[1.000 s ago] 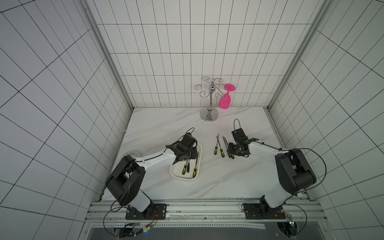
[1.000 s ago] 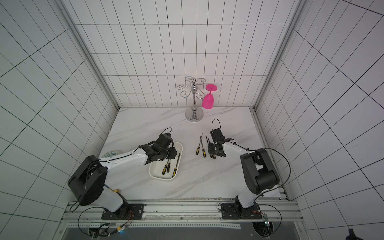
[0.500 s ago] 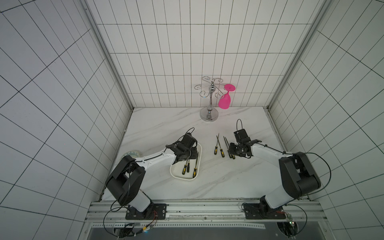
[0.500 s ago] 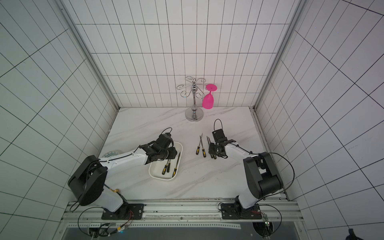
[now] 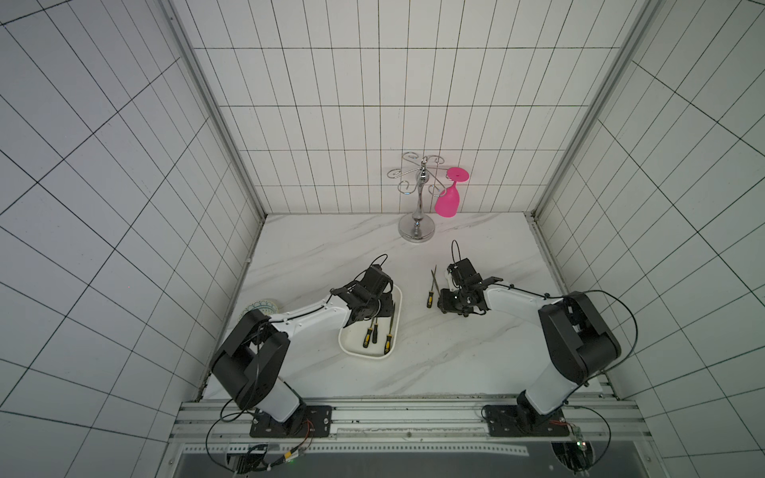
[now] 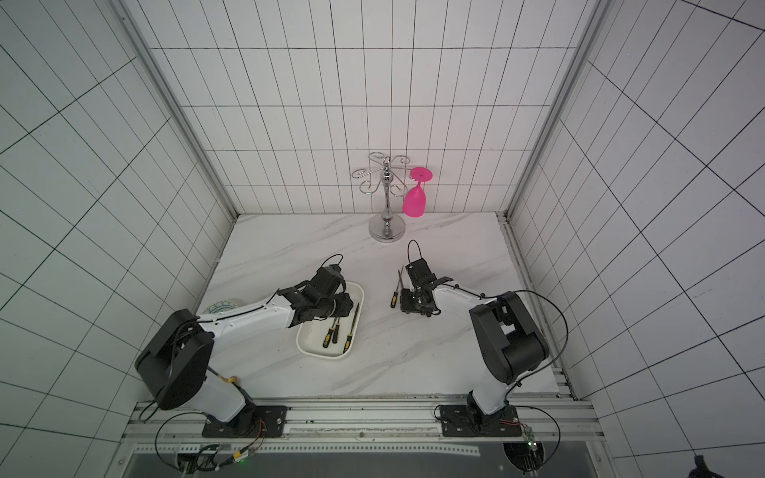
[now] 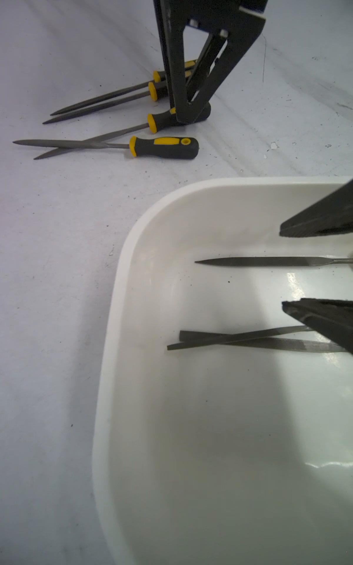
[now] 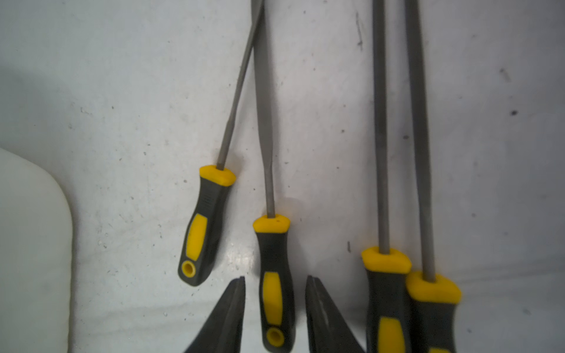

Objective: Put the file tool into the storage box
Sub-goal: Pick up the file tool from the center of the board, then place the file tool in the storage box, then pick up the file tool from the center of the board.

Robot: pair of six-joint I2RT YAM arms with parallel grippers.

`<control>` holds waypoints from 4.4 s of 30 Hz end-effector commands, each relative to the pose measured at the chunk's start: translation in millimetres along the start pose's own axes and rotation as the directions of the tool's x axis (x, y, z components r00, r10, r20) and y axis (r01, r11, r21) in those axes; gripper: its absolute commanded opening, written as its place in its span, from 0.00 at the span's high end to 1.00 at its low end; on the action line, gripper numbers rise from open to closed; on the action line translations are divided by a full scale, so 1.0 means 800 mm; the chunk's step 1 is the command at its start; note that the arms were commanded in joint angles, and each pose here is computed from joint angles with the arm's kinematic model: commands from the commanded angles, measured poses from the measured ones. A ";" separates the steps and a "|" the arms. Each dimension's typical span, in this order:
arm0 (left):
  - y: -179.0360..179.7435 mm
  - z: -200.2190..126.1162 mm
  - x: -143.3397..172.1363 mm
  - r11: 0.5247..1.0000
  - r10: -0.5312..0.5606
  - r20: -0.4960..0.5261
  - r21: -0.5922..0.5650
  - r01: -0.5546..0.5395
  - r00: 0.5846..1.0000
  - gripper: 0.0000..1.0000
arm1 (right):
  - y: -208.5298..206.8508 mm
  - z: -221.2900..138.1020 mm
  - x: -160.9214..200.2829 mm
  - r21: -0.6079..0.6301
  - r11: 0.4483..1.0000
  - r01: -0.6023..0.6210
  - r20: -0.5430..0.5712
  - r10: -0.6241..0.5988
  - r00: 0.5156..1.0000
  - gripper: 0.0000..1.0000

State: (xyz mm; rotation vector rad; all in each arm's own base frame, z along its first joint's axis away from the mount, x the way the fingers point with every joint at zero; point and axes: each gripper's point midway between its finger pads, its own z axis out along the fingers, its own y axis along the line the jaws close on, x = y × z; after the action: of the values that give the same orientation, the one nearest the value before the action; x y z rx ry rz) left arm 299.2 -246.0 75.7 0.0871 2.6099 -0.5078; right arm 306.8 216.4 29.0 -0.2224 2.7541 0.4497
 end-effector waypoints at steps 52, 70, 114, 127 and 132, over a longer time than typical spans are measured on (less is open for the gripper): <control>-0.110 -0.054 -0.096 0.884 -0.107 0.167 0.467 0.016 0.980 0.50 | 0.145 -0.123 -0.037 -0.426 0.851 0.309 0.312 -0.182 0.932 1.00; -0.130 -0.031 -0.111 0.854 -0.122 0.142 0.519 0.031 0.982 0.66 | 0.188 -0.159 -0.025 -0.487 0.764 0.424 0.352 -0.273 0.895 1.00; -0.011 0.018 0.021 0.986 0.164 -0.065 0.037 -0.161 0.984 0.63 | 0.135 -0.133 -0.045 -0.315 0.899 0.304 0.337 -0.193 0.921 0.55; -0.039 -0.014 -0.020 0.986 0.138 0.052 0.090 -0.142 0.989 0.58 | 0.062 -0.040 -0.031 -0.071 0.977 0.200 0.101 -0.192 0.976 0.52; -0.039 -0.018 -0.021 0.986 0.134 0.064 0.090 -0.140 0.989 0.55 | 0.053 -0.020 -0.035 -0.023 0.976 0.215 0.072 -0.213 0.974 0.52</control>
State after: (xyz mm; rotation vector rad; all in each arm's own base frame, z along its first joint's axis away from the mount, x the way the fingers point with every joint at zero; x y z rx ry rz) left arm 297.0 -266.0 90.0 0.2876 2.5535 -0.5622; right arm 303.3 254.5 59.4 -0.4907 2.6403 0.4986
